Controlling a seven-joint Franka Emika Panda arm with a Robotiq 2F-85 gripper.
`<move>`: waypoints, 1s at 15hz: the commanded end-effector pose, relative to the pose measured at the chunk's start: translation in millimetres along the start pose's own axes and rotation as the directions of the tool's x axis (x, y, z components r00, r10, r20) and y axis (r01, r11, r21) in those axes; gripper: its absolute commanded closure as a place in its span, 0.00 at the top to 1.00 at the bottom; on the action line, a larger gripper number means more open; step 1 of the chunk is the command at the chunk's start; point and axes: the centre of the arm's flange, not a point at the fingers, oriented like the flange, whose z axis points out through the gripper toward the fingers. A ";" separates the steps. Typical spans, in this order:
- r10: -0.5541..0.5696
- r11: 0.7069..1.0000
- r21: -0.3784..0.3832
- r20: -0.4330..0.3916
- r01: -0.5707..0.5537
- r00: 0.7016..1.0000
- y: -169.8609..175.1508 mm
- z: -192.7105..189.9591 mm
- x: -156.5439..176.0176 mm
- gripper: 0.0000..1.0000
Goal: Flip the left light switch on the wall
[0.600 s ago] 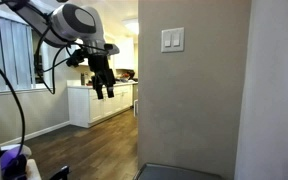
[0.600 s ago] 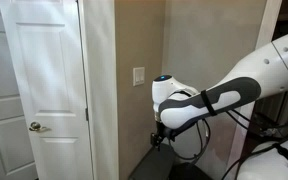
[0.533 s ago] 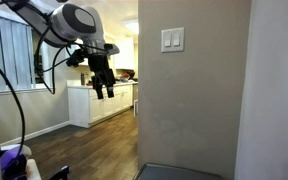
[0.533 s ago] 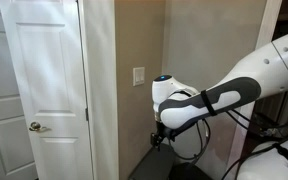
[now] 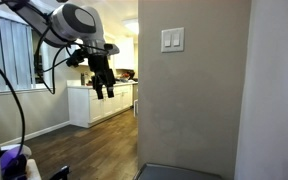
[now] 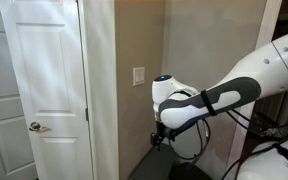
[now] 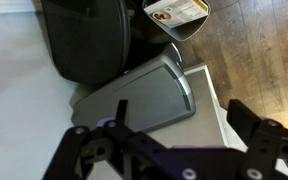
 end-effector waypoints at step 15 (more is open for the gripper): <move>0.167 0.985 0.146 -0.651 -0.094 0.741 52.5 -82.0 119.2 0.53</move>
